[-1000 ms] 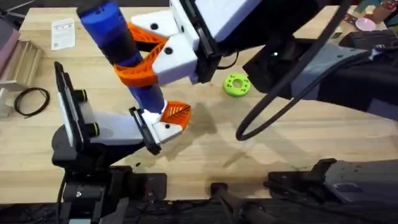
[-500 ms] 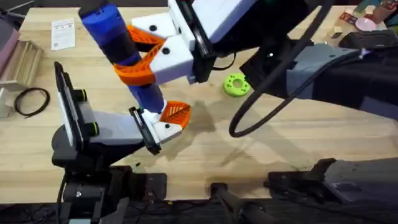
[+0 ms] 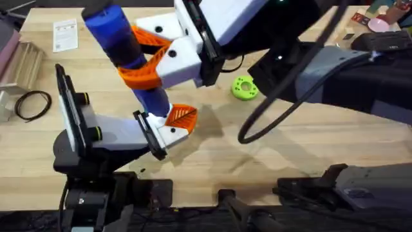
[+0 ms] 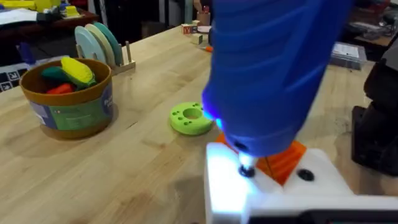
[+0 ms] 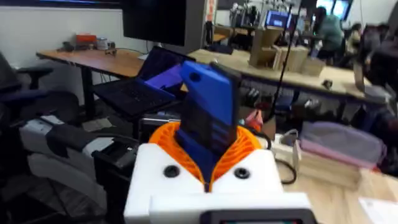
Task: Pick up the gripper from the table and insert it into the empty holder that is missing its gripper. Then pick up a screw, insert it into the mounting hole, and use the screwdriver to tighten it. Finally, clean up the table by picking up the vegetable and placing it into the bucket.
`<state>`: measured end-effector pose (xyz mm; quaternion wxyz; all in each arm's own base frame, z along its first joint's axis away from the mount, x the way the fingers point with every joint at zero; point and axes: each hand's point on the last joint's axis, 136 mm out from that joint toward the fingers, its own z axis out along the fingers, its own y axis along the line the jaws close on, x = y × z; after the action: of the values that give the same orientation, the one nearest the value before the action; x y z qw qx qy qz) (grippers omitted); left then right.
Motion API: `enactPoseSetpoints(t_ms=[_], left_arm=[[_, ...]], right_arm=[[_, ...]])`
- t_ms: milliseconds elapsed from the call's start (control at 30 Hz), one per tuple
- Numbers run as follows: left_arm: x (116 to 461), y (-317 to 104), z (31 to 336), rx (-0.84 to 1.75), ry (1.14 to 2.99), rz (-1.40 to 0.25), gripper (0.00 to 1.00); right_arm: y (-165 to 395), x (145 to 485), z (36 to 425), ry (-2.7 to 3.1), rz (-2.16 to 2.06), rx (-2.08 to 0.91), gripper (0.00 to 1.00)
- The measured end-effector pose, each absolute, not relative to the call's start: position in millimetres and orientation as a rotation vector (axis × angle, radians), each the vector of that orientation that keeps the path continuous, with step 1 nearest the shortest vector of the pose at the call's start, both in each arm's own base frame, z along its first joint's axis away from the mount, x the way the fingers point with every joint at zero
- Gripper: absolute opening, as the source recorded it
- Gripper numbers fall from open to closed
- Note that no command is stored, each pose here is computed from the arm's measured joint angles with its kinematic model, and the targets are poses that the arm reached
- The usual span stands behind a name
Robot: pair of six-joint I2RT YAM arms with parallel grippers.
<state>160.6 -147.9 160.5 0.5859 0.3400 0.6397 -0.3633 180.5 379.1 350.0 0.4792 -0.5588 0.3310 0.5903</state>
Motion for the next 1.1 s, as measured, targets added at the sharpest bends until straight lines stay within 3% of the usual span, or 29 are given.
enactPoseSetpoints(t_ms=[433, 667, 767, 933, 1100], left_arm=[[161, -148, 160, 0.793, 1.492, -0.844, 0.004], [161, -148, 160, 0.793, 1.492, -0.844, 0.004], [161, -148, 160, 0.793, 1.492, -0.844, 0.004], [161, -148, 160, 0.793, 1.492, -0.844, 0.004], [161, -148, 160, 0.793, 1.492, -0.844, 0.004]], right_arm=[[352, 174, 405, 0.651, 1.399, -1.289, 0.02], [355, 189, 397, 0.778, 1.441, -1.275, 0.02], [355, 213, 388, 0.936, 1.455, -1.238, 0.02], [341, 284, 354, 1.348, 1.371, -1.072, 0.02], [287, 339, 316, 1.724, 1.127, -0.888, 0.02]])
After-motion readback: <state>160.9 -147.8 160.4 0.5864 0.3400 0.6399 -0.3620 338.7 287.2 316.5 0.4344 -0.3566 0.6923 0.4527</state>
